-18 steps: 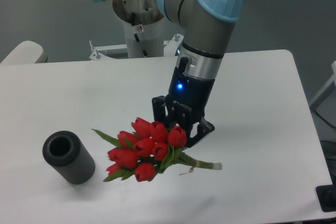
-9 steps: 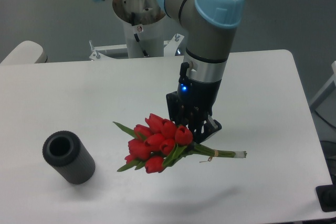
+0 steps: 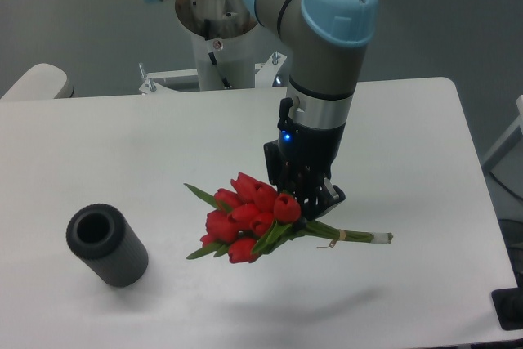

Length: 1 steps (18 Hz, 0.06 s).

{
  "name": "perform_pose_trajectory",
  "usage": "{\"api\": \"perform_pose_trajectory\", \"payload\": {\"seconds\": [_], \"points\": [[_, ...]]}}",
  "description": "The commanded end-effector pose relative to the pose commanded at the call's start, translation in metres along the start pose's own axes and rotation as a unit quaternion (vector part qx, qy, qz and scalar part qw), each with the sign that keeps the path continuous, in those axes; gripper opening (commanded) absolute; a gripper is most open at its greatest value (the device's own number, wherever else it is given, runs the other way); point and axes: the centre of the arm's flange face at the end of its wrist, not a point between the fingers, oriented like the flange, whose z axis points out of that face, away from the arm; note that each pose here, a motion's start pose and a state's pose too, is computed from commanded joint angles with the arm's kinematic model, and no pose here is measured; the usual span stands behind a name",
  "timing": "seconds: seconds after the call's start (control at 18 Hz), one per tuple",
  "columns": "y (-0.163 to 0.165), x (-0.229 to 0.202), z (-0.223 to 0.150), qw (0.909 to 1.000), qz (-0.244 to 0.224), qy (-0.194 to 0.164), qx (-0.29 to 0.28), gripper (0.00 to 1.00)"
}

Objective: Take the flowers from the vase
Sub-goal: 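Hold the tulip bunch still above the table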

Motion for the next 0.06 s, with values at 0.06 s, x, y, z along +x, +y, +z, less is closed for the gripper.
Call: {"api": "perform_pose_trajectory", "payload": {"seconds": [0.06], "points": [[0.0001, -0.0001, 0.001, 1.0, 0.0, 0.001, 0.001, 0.36]]}}
